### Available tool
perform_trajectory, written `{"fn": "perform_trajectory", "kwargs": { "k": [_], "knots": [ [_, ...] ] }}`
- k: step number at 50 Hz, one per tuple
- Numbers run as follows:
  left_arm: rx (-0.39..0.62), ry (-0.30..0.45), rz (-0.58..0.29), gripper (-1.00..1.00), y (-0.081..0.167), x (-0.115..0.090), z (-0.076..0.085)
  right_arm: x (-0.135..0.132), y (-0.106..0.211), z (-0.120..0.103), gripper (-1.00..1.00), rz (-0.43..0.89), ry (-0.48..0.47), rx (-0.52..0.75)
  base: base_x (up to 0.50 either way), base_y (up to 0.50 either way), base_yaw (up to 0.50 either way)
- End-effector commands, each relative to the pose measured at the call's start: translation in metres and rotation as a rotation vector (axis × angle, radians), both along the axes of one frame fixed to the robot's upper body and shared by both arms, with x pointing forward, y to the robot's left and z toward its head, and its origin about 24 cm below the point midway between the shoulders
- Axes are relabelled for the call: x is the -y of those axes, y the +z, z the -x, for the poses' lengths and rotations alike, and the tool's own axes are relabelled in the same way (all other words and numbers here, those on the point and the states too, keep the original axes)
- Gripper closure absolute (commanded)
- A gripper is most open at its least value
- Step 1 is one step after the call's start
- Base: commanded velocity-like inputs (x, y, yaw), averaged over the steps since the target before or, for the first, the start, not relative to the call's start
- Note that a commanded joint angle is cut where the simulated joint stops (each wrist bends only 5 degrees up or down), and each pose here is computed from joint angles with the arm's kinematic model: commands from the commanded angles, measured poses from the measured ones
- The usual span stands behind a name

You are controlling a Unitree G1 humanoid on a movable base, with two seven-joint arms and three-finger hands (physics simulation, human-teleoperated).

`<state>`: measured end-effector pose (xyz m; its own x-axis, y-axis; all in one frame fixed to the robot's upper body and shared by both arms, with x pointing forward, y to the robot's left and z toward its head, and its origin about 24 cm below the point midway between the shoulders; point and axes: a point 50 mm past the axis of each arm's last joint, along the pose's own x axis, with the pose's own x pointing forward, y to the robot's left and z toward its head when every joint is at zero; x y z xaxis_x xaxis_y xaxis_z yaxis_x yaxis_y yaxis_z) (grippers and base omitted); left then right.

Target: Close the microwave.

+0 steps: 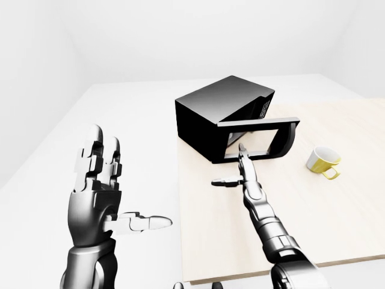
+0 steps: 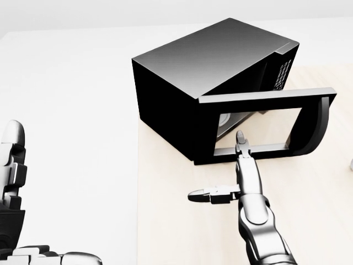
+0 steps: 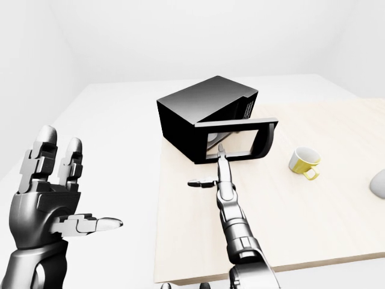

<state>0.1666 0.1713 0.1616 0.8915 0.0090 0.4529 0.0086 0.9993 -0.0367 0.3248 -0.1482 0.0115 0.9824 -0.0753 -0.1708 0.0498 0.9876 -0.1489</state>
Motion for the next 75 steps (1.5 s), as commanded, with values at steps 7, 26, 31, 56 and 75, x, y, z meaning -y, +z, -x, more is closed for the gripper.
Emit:
{"fn": "perform_trajectory", "kwargs": {
  "k": [7, 26, 31, 56, 75],
  "knots": [
    [-0.008, -0.003, 0.001, -1.00, -0.001, 0.000, 0.001, 0.009, -0.006, -0.022, -1.00, 0.051, -0.037, -0.131, 0.00, 0.00, 0.00],
    [-0.015, -0.004, 0.001, -1.00, -0.003, 0.000, 0.000, -0.007, 0.033, -0.057, -1.00, 0.150, 0.014, -0.110, 0.00, 0.00, 0.00],
    [-0.017, -0.006, 0.001, -1.00, -0.003, 0.001, 0.000, -0.012, 0.047, -0.064, -1.00, 0.154, 0.032, -0.079, 0.00, 0.00, 0.00],
    [-0.002, -0.007, 0.001, -1.00, 0.000, 0.000, 0.001, -0.030, 0.069, -0.075, -1.00, 0.172, 0.093, -0.039, 0.00, 0.00, 0.00],
    [0.001, -0.001, 0.002, -1.00, 0.000, -0.002, 0.000, -0.019, 0.059, -0.070, -1.00, 0.173, 0.063, -0.049, 0.00, 0.00, 0.00]
  ]
}}
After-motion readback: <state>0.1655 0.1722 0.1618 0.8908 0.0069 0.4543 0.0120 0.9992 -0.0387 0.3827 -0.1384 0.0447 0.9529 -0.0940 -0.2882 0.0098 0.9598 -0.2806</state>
